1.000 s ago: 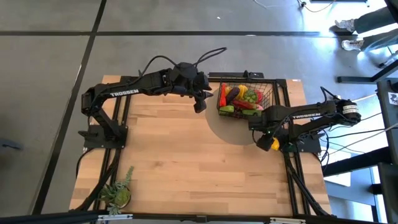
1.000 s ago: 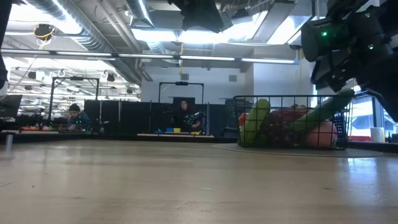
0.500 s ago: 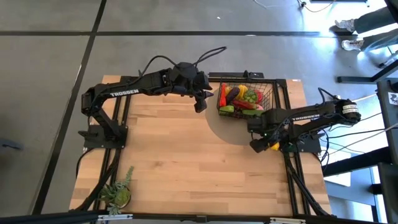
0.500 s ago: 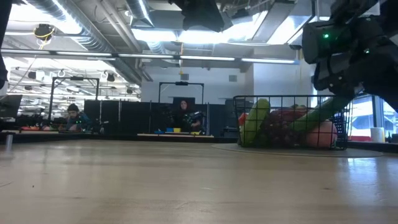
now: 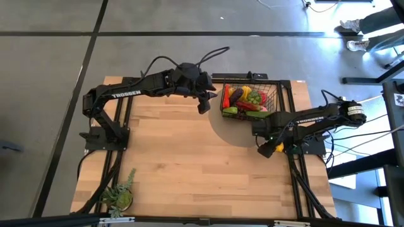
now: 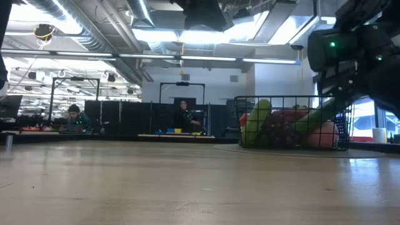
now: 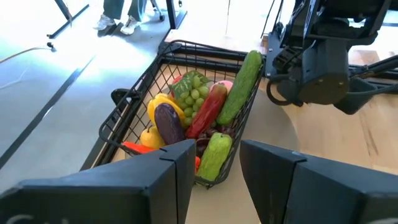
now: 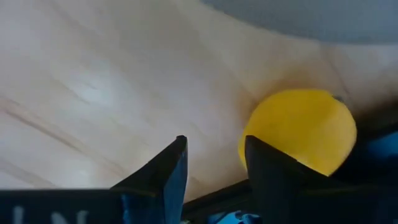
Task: Build produce basket
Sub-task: Put the yellow lemon into the black wire basket
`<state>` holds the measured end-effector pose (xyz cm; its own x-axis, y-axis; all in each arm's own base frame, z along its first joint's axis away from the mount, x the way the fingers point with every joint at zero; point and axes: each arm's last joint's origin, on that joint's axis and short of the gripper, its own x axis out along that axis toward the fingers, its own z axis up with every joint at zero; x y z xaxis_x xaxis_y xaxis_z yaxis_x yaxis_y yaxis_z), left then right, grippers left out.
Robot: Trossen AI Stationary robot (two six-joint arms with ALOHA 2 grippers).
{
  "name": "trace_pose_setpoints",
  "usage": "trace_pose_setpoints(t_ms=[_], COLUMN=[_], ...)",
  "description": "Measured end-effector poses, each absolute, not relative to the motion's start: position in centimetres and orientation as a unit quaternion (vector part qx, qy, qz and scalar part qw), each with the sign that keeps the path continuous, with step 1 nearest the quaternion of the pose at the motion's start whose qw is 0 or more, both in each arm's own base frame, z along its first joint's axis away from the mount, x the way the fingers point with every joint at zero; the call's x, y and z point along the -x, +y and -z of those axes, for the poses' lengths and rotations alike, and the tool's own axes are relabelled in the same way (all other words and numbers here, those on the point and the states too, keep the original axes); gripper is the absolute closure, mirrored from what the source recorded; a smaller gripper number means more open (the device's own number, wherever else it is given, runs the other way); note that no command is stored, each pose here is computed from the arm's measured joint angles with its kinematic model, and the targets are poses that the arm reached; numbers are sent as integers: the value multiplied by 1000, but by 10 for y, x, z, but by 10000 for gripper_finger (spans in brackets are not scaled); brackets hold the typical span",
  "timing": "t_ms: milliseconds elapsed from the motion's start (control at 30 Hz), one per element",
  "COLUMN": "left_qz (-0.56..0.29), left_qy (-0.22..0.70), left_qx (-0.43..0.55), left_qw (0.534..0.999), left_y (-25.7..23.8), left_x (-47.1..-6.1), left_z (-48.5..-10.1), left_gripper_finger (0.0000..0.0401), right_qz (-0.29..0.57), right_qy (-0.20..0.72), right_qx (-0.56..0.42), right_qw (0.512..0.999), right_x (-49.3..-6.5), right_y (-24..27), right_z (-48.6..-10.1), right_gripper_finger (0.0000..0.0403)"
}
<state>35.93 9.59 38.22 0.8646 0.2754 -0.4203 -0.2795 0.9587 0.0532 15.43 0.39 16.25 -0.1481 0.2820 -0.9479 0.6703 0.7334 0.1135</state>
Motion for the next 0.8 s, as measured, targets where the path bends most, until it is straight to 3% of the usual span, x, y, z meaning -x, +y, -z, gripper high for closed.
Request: trace_pose_setpoints(t_ms=[467,800], left_qz=[-144,-145], left_qy=[207,207], left_qx=[5,5], left_qw=[968,968], left_y=[96,96], left_x=[-360,-360], left_z=[-384,-384], left_gripper_finger=[286,286], right_qz=[284,270], right_qy=[715,721], right_qx=[-290,-286], right_qw=[569,571], right_x=[-156,-156], right_y=[-2,-1], right_z=[-173,-173], right_gripper_finger=[250,250])
